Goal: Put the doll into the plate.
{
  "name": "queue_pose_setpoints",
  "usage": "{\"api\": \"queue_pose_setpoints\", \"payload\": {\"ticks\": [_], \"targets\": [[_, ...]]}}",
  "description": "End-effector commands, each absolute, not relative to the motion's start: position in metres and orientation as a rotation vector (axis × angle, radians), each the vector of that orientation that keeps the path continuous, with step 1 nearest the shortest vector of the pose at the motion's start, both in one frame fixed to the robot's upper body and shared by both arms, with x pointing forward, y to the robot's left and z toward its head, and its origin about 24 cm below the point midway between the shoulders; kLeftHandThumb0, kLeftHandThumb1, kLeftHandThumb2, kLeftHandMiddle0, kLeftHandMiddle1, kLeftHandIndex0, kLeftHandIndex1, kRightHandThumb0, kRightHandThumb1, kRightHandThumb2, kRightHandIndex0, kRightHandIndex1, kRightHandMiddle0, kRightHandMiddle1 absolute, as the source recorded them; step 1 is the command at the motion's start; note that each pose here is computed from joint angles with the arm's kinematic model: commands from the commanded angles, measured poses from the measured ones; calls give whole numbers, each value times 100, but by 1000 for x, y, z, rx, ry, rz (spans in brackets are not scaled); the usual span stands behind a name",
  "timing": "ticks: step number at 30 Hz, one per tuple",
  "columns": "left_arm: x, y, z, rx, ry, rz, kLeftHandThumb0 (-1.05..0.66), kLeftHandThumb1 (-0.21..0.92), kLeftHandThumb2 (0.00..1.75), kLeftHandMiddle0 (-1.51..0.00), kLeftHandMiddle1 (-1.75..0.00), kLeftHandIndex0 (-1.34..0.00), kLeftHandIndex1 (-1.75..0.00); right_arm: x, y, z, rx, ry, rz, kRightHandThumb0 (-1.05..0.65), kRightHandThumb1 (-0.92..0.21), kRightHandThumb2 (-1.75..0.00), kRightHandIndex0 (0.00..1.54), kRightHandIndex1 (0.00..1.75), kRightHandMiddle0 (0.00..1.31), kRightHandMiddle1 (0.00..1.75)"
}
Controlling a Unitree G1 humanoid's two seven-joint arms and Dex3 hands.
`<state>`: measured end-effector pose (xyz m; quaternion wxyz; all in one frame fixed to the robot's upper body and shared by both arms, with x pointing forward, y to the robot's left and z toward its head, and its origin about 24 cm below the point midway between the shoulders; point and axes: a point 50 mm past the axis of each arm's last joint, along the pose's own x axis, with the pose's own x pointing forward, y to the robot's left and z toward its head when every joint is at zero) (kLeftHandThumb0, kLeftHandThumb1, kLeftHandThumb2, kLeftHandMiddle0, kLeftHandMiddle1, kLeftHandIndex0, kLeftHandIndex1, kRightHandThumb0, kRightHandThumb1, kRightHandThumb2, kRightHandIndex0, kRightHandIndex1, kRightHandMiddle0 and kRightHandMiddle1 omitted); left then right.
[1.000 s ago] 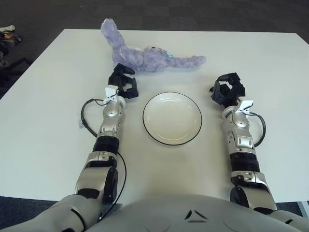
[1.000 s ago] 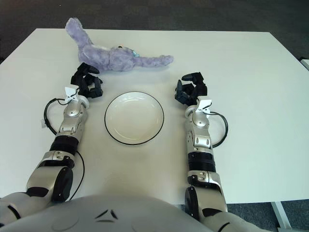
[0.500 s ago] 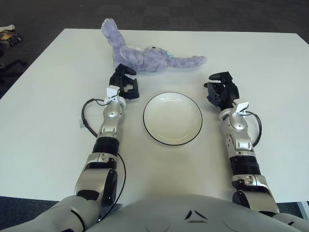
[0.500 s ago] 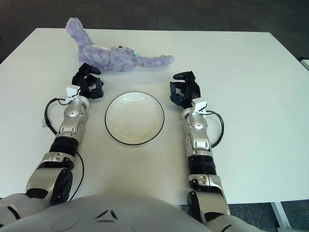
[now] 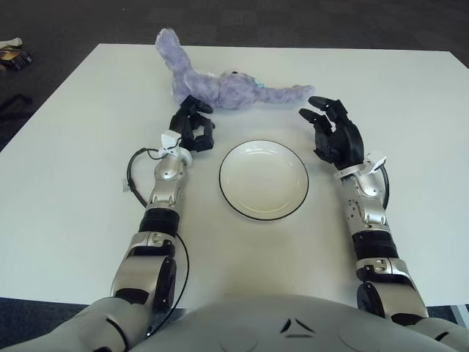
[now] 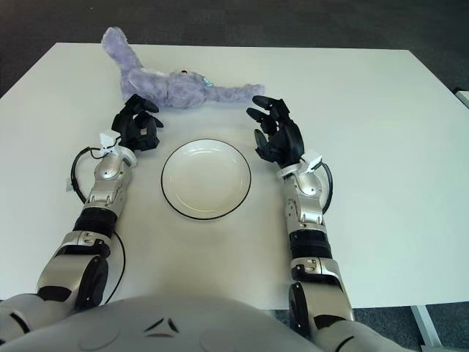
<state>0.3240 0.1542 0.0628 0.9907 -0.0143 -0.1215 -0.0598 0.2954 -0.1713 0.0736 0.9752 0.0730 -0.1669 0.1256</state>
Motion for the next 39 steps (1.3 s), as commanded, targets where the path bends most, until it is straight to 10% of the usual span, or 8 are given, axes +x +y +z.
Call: {"api": "queue_pose_setpoints", "payload": {"ticks": [1,7,10,17,26,39], "targets": [[316,160,45,-43,-200,-135,-1,79,65,-28,-164,-26,-164,290,-175,58,177,-297,213,-66,-78,-62,7,44,0,64],[316,162,44,-37,-211,-150,-1,91,51,-20,-166,-18,-167,293,-178,64,105,-329,163,-70,-76,-59,4,41,0,66],[316,164,44,-44,-210,-149,-24,92,52,-22,-137,-18,-172,294,-179,70,13,-360,110,-71,-73,-58,2,40,0,71],[316,167,45,-46,-224,-139,-48,64,84,-17,-110,-1,-119,295,-179,80,-91,-395,57,-71,-63,-61,1,38,0,84],[313,173,57,0,-297,-77,-46,58,91,-8,-94,0,-96,299,-179,99,-236,-454,5,-55,-29,-94,3,44,0,101],[304,169,77,117,-401,37,-28,39,112,-4,-99,0,-108,309,-177,122,-447,-506,-43,-68,-30,-90,8,58,0,113]]}}
